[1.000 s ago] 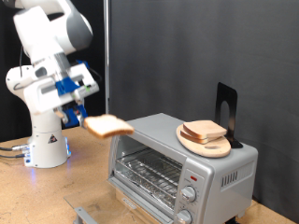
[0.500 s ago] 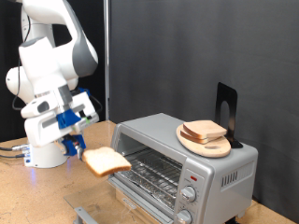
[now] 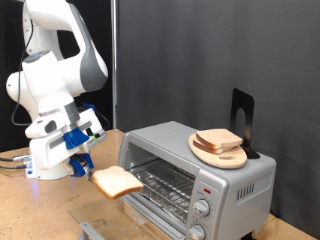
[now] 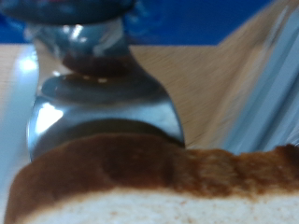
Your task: Make a piece of toast with the oven
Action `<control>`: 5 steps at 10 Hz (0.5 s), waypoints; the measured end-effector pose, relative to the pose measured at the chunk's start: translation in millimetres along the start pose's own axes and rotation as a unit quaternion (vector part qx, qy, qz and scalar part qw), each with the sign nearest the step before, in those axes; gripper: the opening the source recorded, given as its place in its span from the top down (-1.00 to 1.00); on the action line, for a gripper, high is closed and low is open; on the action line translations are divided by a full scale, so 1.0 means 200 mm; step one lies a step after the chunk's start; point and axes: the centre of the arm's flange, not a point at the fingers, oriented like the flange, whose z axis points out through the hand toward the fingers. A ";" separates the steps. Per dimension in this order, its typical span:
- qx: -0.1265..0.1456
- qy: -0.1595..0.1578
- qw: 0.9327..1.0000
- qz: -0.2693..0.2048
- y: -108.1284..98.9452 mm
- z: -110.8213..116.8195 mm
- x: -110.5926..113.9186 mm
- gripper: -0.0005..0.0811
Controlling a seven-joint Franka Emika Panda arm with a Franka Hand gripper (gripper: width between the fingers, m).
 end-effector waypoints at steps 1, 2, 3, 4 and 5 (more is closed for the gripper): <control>0.011 -0.025 0.998 -0.051 -0.01 -0.01 0.01 0.04; 0.010 -0.044 0.995 -0.091 -0.01 -0.01 0.04 0.04; 0.006 -0.048 0.992 -0.117 -0.01 -0.01 0.09 0.04; 0.003 -0.048 0.991 -0.128 0.01 0.00 0.14 0.04; -0.003 -0.040 0.991 -0.126 0.04 0.01 0.19 0.04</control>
